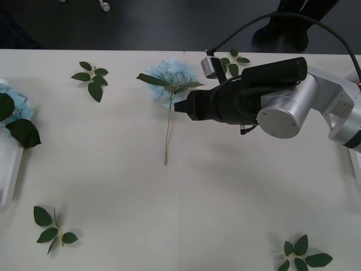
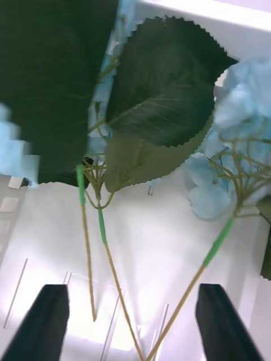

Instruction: Put the red flowers into the right box and the blue flowers into the left box

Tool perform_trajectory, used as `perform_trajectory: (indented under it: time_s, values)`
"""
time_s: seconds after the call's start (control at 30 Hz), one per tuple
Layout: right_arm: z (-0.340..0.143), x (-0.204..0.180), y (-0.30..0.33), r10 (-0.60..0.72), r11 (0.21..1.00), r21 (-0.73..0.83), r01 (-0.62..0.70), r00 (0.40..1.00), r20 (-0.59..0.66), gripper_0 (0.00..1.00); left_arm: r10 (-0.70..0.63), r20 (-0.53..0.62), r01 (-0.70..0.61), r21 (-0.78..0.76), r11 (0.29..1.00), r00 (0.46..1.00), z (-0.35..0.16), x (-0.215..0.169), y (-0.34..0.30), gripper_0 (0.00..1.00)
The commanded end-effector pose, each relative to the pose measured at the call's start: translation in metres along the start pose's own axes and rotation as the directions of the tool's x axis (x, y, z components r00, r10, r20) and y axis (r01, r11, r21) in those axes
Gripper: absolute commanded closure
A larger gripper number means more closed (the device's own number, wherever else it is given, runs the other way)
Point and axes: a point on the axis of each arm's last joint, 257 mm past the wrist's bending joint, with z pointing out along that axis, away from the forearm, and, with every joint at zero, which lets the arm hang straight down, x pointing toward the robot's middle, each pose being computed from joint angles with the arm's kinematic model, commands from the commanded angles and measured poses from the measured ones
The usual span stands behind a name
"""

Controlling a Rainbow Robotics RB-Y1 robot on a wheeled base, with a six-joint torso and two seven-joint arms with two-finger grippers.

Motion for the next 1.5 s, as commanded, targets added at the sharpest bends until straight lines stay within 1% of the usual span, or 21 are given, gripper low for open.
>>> perform_trajectory:
  time_s: [0.03,0.23,0.33,0.47,0.63,0.83,1.03,1.17,1.5]
  values:
    - [0.02,-0.012,0.013,-0.012,1.0,0.011,0.012,1.0,0.01,0.21,0.075,0.016,-0.075,0.032,0.997,0.997,-0.006,-0.008,-0.008,0.0]
    - [0.052,-0.007,0.015,0.012,0.999,0.038,-0.012,1.0,-0.007,0.21,0.019,0.013,-0.021,0.2,0.98,1.0,-0.003,-0.005,-0.061,0.0]
    - [0.066,-0.004,0.015,0.037,0.998,0.05,-0.036,0.999,-0.012,0.21,-0.008,0.011,0.003,0.323,0.947,1.0,-0.004,-0.006,-0.104,0.0]
    - [0.08,-0.004,0.012,0.041,0.996,0.074,-0.04,0.999,-0.007,0.21,-0.006,0.003,0.004,0.422,0.907,1.0,-0.012,-0.007,-0.152,0.0]
    - [0.09,0.0,0.01,0.05,0.994,0.093,-0.049,0.999,-0.007,0.21,-0.049,-0.017,0.051,0.463,0.885,0.999,-0.023,-0.012,-0.188,0.0]
    - [0.102,0.005,0.002,0.046,0.991,0.128,-0.045,0.999,-0.005,0.21,-0.091,-0.038,0.098,0.485,0.869,0.995,-0.038,-0.012,-0.212,0.0]
    - [0.118,0.013,-0.01,0.033,0.982,0.184,-0.032,0.999,-0.002,0.21,-0.034,-0.036,0.047,0.482,0.875,0.999,-0.053,-0.003,-0.227,0.0]
    - [0.124,0.013,-0.008,0.027,0.982,0.187,-0.028,1.0,0.008,0.21,0.002,-0.029,0.013,0.485,0.874,1.0,-0.061,0.002,-0.241,0.0]
    - [0.13,0.009,0.0,0.05,0.984,0.168,-0.056,0.998,0.039,0.21,0.007,-0.021,0.005,0.527,0.85,1.0,-0.072,0.006,-0.27,0.0]
